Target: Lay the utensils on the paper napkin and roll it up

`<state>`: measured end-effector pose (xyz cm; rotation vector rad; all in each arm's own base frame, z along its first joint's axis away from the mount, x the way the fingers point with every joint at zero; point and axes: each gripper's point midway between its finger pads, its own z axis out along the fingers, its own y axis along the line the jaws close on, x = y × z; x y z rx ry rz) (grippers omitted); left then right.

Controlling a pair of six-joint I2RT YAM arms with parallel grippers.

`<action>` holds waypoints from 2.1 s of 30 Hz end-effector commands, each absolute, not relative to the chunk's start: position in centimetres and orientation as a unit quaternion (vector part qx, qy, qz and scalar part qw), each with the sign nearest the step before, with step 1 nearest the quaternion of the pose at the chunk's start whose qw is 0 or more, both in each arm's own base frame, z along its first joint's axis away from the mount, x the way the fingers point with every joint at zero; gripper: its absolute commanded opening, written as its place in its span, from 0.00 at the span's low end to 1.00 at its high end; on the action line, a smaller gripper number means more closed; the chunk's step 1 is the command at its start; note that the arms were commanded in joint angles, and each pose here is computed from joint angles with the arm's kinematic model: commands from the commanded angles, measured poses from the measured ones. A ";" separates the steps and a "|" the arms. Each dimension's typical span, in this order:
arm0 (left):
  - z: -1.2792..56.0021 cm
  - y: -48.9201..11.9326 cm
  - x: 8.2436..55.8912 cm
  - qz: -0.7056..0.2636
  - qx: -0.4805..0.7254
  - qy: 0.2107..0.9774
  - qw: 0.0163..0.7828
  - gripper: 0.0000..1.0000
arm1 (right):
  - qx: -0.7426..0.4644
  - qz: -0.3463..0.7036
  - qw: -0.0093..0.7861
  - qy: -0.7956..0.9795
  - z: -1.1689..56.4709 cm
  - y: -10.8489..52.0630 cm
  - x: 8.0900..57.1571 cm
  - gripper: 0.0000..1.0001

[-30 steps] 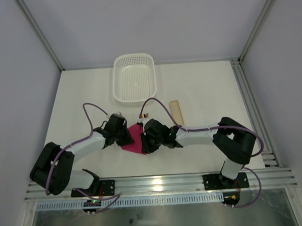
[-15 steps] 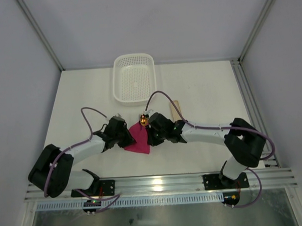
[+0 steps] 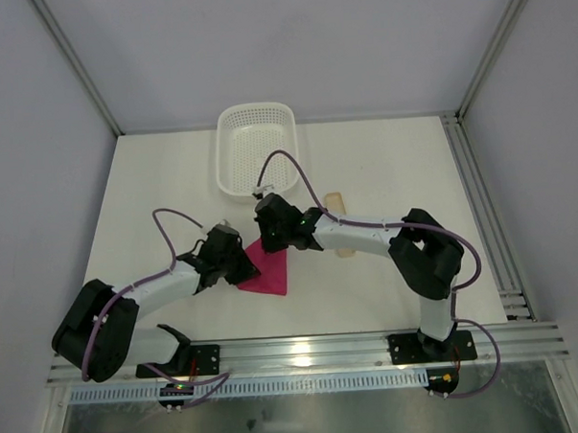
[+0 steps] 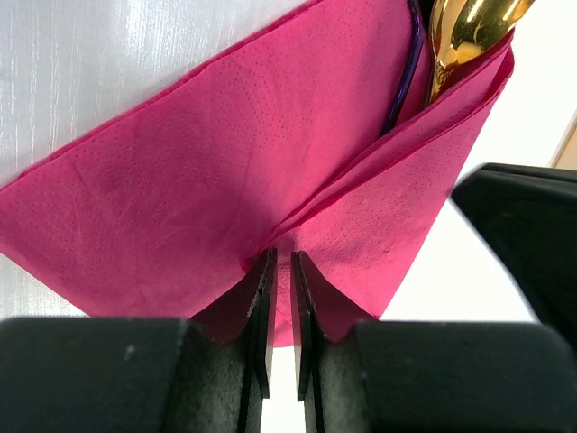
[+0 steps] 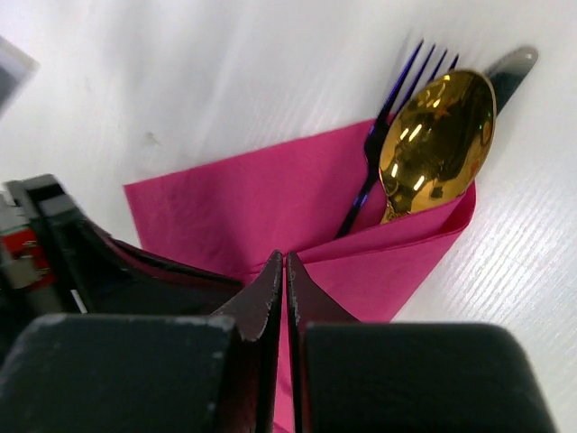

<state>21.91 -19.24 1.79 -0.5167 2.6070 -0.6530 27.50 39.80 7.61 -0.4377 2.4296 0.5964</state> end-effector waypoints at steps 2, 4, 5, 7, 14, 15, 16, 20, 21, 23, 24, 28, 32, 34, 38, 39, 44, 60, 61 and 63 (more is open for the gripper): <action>-0.9 -16.5 19.0 -0.166 -0.193 0.953 0.162 0.16 | -0.153 0.221 0.283 0.921 7.3 39.8 26.8 0.04; -0.9 -16.5 19.0 -0.166 -0.192 0.953 0.163 0.16 | -0.152 0.219 0.276 0.924 6.5 39.7 26.4 0.04; -1.0 -16.5 19.0 -0.165 -0.194 0.953 0.163 0.16 | -0.153 0.221 0.272 0.924 6.2 39.8 26.2 0.04; -0.9 -16.5 19.0 -0.166 -0.194 0.953 0.164 0.16 | -0.152 0.219 0.263 0.927 5.5 39.8 25.9 0.04; -0.8 -16.3 18.7 -0.164 -0.197 0.953 0.162 0.16 | -0.162 0.183 0.245 0.938 3.2 39.5 24.3 0.04; -0.8 -16.3 18.8 -0.165 -0.198 0.952 0.163 0.15 | -0.162 0.177 0.242 0.940 2.7 39.4 24.2 0.04; -0.8 -16.3 18.7 -0.165 -0.199 0.952 0.162 0.16 | -0.160 0.171 0.242 0.942 2.5 39.3 24.3 0.04; -0.9 -16.3 18.8 -0.164 -0.199 0.952 0.162 0.15 | -0.159 0.141 0.233 0.949 1.2 38.3 24.3 0.04; -1.0 -16.3 18.7 -0.164 -0.198 0.953 0.161 0.15 | -0.159 0.137 0.234 0.949 1.2 38.1 24.4 0.04; -1.0 -16.3 18.7 -0.163 -0.199 0.953 0.161 0.15 | -0.158 0.127 0.233 0.951 1.0 37.7 24.3 0.04; -1.0 -16.3 18.7 -0.165 -0.200 0.952 0.162 0.15 | -0.157 0.122 0.234 0.952 0.9 37.6 24.4 0.04; -1.1 -16.3 18.6 -0.164 -0.202 0.952 0.160 0.15 | -0.167 0.111 0.238 0.951 0.9 37.5 24.2 0.04; -1.3 -16.2 18.5 -0.162 -0.204 0.952 0.158 0.15 | -0.173 0.132 0.243 0.945 2.4 38.4 24.0 0.04; -1.2 -16.3 18.5 -0.163 -0.206 0.952 0.158 0.15 | -0.177 0.147 0.243 0.942 3.2 39.0 23.9 0.04; -1.3 -16.2 18.4 -0.163 -0.207 0.952 0.158 0.15 | -0.179 0.165 0.246 0.938 4.6 39.4 23.7 0.04; -1.3 -16.2 18.4 -0.163 -0.206 0.952 0.157 0.15 | -0.178 0.169 0.247 0.937 5.0 39.5 23.6 0.04; -1.3 -16.2 18.4 -0.163 -0.207 0.952 0.158 0.15 | -0.172 0.160 0.246 0.940 4.5 39.1 23.6 0.04; 2.1 -15.2 20.4 -0.134 -0.193 0.949 0.209 0.33 | -0.183 0.099 0.220 0.953 -0.4 36.9 21.8 0.04; 3.3 -14.9 21.4 -0.125 -0.193 0.945 0.231 0.35 | -0.183 0.100 0.221 0.953 -0.4 37.0 21.9 0.04; 3.6 -13.6 21.4 -0.092 -0.184 0.949 0.239 0.45 | -0.184 0.102 0.220 0.953 -0.5 36.9 21.8 0.04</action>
